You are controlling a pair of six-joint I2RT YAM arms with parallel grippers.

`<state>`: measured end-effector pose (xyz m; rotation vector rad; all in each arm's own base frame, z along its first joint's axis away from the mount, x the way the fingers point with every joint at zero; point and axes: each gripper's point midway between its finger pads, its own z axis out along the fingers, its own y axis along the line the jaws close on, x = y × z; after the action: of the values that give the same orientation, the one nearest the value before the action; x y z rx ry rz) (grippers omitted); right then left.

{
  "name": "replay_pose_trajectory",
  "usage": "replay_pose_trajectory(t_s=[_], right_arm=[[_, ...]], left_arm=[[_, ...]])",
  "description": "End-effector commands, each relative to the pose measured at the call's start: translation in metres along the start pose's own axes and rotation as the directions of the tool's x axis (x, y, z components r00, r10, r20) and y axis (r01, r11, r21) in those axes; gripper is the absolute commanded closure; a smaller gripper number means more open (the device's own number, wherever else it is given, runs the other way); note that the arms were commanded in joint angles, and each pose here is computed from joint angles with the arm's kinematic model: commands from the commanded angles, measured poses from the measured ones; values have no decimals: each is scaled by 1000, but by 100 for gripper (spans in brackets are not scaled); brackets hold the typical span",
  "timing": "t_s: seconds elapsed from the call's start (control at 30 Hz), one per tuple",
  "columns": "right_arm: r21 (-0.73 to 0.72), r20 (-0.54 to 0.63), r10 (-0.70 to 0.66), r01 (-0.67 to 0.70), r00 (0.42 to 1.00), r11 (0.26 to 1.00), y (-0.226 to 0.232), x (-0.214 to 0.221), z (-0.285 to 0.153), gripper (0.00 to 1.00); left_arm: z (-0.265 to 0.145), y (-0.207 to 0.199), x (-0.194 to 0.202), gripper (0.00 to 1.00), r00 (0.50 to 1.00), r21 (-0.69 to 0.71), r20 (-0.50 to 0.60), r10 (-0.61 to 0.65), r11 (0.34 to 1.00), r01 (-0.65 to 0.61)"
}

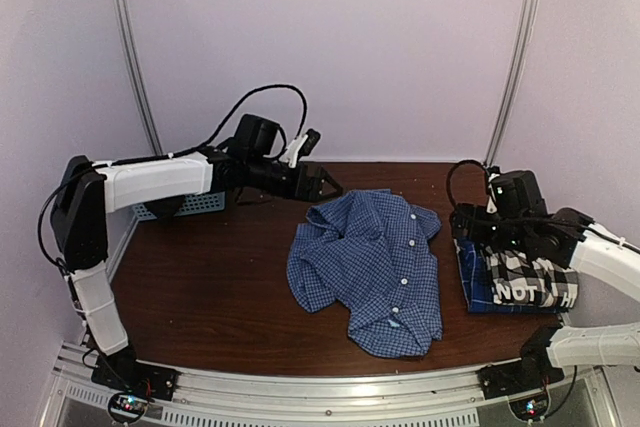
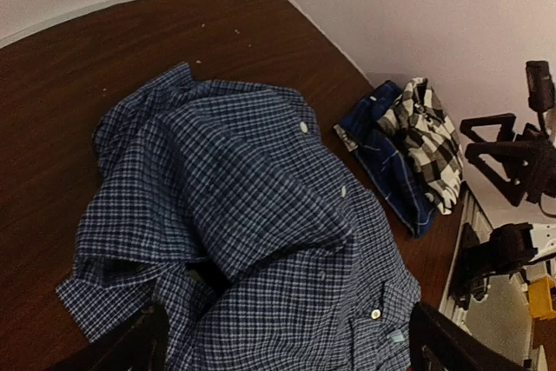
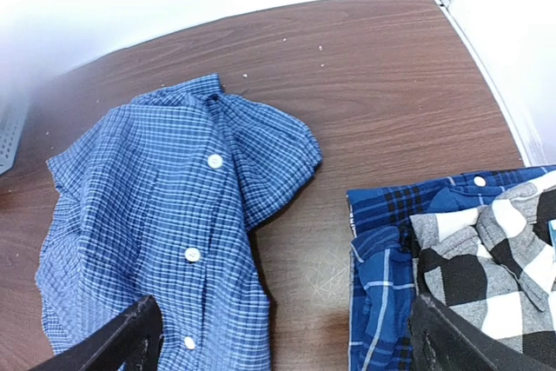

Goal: Fold and stack the long sleeve shirts
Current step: Place the crumpled shirt at the center of the board, then adjust the crumpled shirt at the center of the board.

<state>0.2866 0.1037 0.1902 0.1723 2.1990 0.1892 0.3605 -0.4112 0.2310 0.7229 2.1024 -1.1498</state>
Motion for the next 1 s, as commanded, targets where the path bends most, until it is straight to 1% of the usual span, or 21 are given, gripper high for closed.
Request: replay_pose_trajectory(t_s=[0.0,0.07,0.17,0.27,0.37,0.43,0.53,0.63,0.77,0.87,0.97], right_arm=[[-125,-28,-13,10,1000,992,25,10,-2,0],[-222,-50,-46,34,998,974,51,24,-1,1],[-306,-89,-143,109,986,946,90,52,-1,1],[-388,-126,-249,184,960,903,130,88,-3,1],[-438,-180,-340,234,923,868,158,128,-5,2],[-429,-213,-399,282,892,858,168,156,-3,3],[-393,-237,-447,336,863,856,179,175,1,3],[-337,-261,-489,396,832,854,187,191,11,3],[-265,-267,-522,459,810,848,197,193,21,6],[-212,-278,-560,518,781,828,199,197,32,11],[-164,-299,-594,573,747,803,196,202,42,20]], left_arm=[[-46,-4,-38,2,973,-137,149,174,978,-154],[-55,2,-29,2,971,-183,145,189,970,-161],[-62,16,0,2,980,-231,103,170,962,-143],[-66,38,32,2,991,-306,55,120,947,-98],[-74,56,60,2,996,-367,53,67,929,-43],[-81,67,79,2,998,-409,52,31,913,-7],[-91,76,95,2,998,-456,59,3,889,24],[-96,80,102,2,998,-476,60,-6,879,34],[-100,86,112,2,999,-500,45,-14,865,34],[-101,88,122,2,999,-498,39,-22,866,39],[-102,87,130,2,998,-488,48,-35,871,54]])
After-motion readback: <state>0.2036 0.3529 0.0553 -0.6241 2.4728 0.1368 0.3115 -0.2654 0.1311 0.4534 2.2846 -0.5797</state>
